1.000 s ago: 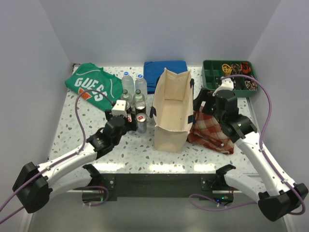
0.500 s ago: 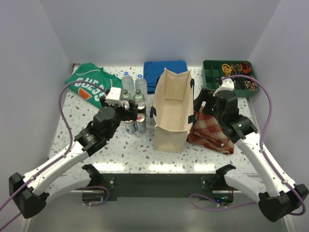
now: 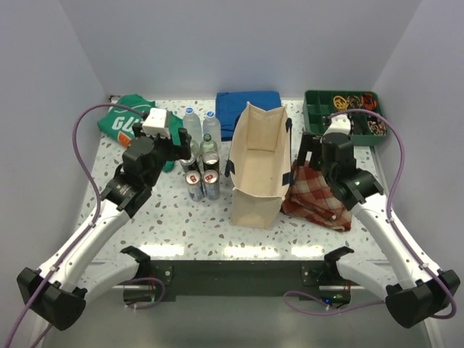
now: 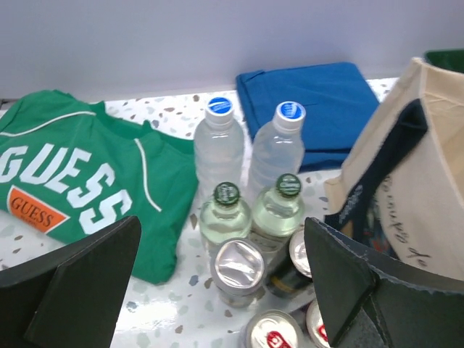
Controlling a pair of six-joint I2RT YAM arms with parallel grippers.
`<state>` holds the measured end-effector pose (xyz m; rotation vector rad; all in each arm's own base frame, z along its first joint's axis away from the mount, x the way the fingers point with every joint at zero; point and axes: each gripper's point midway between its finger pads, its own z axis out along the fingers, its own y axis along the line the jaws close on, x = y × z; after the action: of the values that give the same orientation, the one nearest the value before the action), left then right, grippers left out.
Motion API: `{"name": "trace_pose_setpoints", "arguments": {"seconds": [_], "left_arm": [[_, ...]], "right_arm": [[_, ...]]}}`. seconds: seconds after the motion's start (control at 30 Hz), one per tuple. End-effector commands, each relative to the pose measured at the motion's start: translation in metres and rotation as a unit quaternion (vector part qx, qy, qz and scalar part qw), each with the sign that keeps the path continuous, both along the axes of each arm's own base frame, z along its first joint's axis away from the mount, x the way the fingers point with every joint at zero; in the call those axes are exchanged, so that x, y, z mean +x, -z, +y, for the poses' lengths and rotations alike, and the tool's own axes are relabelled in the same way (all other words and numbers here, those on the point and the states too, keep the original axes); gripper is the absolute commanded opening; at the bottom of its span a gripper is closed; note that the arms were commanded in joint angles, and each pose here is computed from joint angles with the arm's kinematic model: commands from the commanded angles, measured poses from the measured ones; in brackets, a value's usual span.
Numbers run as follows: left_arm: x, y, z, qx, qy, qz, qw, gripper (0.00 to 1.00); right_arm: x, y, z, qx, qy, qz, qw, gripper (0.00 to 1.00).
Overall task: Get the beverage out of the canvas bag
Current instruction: Reset both arms
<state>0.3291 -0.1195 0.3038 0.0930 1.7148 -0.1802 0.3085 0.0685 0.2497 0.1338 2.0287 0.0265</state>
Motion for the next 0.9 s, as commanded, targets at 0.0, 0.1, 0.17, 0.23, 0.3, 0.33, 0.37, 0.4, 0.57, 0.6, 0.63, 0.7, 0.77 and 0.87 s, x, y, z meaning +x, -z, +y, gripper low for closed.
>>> {"name": "trace_pose_setpoints", "arguments": {"seconds": [0.0,0.1,0.17,0.23,0.3,0.33,0.37,0.4,0.57,0.6,0.63,0.7,0.77,0.87], "left_arm": [[0.021,-0.012,0.028,-0.01,-0.034,-0.017,0.999,1.0],[0.035,-0.02,0.061,-0.042,-0.062,-0.034,0.997,1.0],[0.046,-0.018,0.087,-0.062,-0.09,-0.026,0.994,1.0],[0.056,-0.005,0.099,-0.073,-0.106,-0.006,0.992,1.0],[0.063,0.0,0.114,-0.082,-0.124,-0.008,0.989,1.0],[0.07,0.011,0.117,-0.093,-0.13,0.002,0.987,1.0],[0.073,0.019,0.126,-0.101,-0.134,0.012,0.986,1.0],[0.078,0.028,0.128,-0.106,-0.135,0.025,0.985,1.0],[0.088,0.034,0.144,-0.104,-0.168,0.016,0.98,1.0],[0.09,0.038,0.146,-0.103,-0.175,0.016,0.979,1.0],[0.091,0.037,0.149,-0.102,-0.183,0.009,0.978,1.0],[0.09,0.052,0.155,-0.099,-0.201,0.014,0.974,1.0],[0.089,0.064,0.155,-0.095,-0.197,0.01,0.976,1.0],[0.089,0.082,0.156,-0.079,-0.196,0.009,0.977,1.0]], "right_arm": [[0.01,-0.017,-0.029,-0.018,0.047,-0.03,0.998,0.91],[0.018,-0.007,-0.052,0.008,0.074,-0.021,0.997,0.92],[0.02,-0.002,-0.06,0.021,0.086,-0.015,0.996,0.94],[0.023,0.003,-0.073,0.029,0.106,-0.009,0.994,0.96],[0.026,0.007,-0.076,0.04,0.112,-0.012,0.993,0.96],[0.028,0.013,-0.077,0.046,0.116,-0.006,0.992,0.97],[0.03,0.015,-0.079,0.051,0.122,-0.004,0.991,0.97],[0.031,0.02,-0.082,0.055,0.127,0.002,0.99,0.98],[0.035,0.031,-0.081,0.069,0.135,0.009,0.988,0.98],[0.036,0.033,-0.079,0.072,0.133,0.01,0.988,0.98],[0.035,0.033,-0.076,0.078,0.128,0.01,0.989,0.98],[0.035,0.032,-0.073,0.08,0.121,0.008,0.989,0.98],[0.032,0.034,-0.075,0.075,0.124,0.012,0.989,0.98],[0.025,0.04,-0.08,0.064,0.136,0.02,0.988,0.98]]}}
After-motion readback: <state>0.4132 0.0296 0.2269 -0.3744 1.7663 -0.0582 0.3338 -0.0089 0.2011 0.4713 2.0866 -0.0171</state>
